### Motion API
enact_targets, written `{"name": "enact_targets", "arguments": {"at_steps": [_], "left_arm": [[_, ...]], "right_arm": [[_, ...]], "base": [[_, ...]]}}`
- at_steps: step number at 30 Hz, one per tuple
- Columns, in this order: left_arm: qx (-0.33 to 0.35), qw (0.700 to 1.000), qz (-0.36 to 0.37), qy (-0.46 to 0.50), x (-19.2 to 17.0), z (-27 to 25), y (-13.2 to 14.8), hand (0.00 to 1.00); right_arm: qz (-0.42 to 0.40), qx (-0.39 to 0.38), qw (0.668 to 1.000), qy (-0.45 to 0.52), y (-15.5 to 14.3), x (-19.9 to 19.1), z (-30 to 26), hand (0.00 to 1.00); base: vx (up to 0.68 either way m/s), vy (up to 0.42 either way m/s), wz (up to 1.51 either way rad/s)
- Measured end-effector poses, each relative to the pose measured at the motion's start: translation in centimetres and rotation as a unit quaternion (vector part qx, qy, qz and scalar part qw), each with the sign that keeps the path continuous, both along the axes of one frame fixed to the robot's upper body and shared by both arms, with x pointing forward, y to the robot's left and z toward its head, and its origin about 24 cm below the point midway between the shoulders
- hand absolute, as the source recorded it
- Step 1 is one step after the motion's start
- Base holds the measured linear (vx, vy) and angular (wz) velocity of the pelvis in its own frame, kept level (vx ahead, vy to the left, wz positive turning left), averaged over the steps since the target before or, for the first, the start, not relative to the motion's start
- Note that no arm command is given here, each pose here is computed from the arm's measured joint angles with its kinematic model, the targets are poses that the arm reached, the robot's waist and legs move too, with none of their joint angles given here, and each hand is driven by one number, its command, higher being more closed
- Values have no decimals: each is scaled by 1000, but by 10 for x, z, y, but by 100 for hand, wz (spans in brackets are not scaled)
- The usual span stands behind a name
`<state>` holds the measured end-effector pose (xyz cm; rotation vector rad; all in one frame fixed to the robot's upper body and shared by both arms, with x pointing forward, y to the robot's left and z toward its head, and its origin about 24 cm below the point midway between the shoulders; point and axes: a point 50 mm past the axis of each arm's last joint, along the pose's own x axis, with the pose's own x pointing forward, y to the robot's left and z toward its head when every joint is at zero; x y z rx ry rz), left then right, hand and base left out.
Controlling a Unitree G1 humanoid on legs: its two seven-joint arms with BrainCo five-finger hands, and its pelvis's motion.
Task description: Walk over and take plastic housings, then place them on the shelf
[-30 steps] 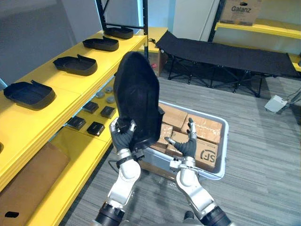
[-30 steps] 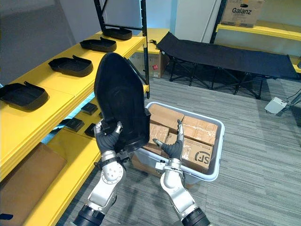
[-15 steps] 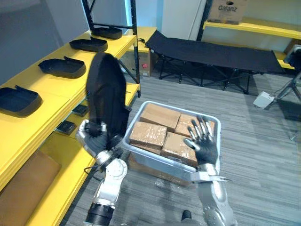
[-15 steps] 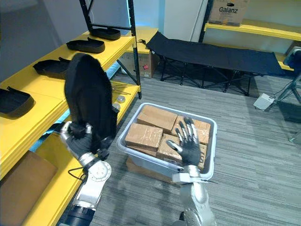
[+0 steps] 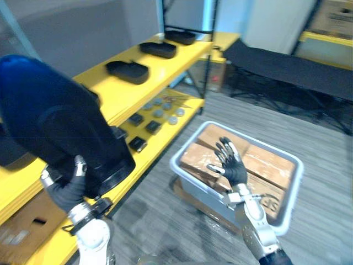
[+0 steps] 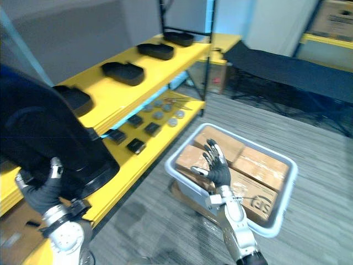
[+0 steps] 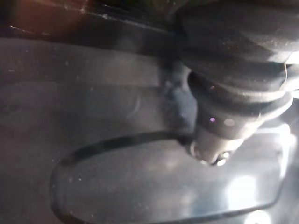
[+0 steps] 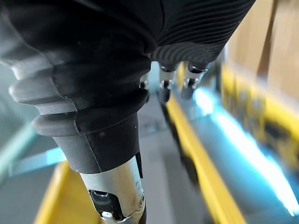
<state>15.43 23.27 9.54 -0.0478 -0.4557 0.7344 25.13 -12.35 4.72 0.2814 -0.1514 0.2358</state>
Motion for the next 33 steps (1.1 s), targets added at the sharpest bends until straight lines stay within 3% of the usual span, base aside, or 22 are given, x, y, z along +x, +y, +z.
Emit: {"name": "enact_targets", "arguments": {"at_steps": [5,8,15,16,19,25,29,33], "left_arm": [[44,997,-61,18,-20,5,9,100],[47,994,-96,12,-19,7,9,100],[69,979,-192,-23,-4,18,1,100],[78,970,-228,-40,5,23,-8,100],[72,956,-278,-64,14,24,-25,100],[46,974,-217,-44,16,13,-20,100],[77,979,-184,-36,14,17,-8,100],[101,974,-198,-52,22,25,-9,100]], "right_arm": [[37,-39,998,-36,30,24,21,0],[15,-30,999,-30,31,27,24,0],[-144,-7,988,46,-36,0,-5,0],[-185,2,981,59,-53,-11,-11,0],[-229,14,971,65,-67,-30,-16,0],[-238,48,970,25,-60,-30,-9,0],[-250,80,965,20,-51,-31,-9,0],[-259,76,963,24,-53,-35,-12,0]], "base": [[4,32,61],[13,-9,81],[64,-70,118],[-5,-22,179],[-36,42,123],[-73,73,-6],[60,166,-3],[290,229,35]]}}
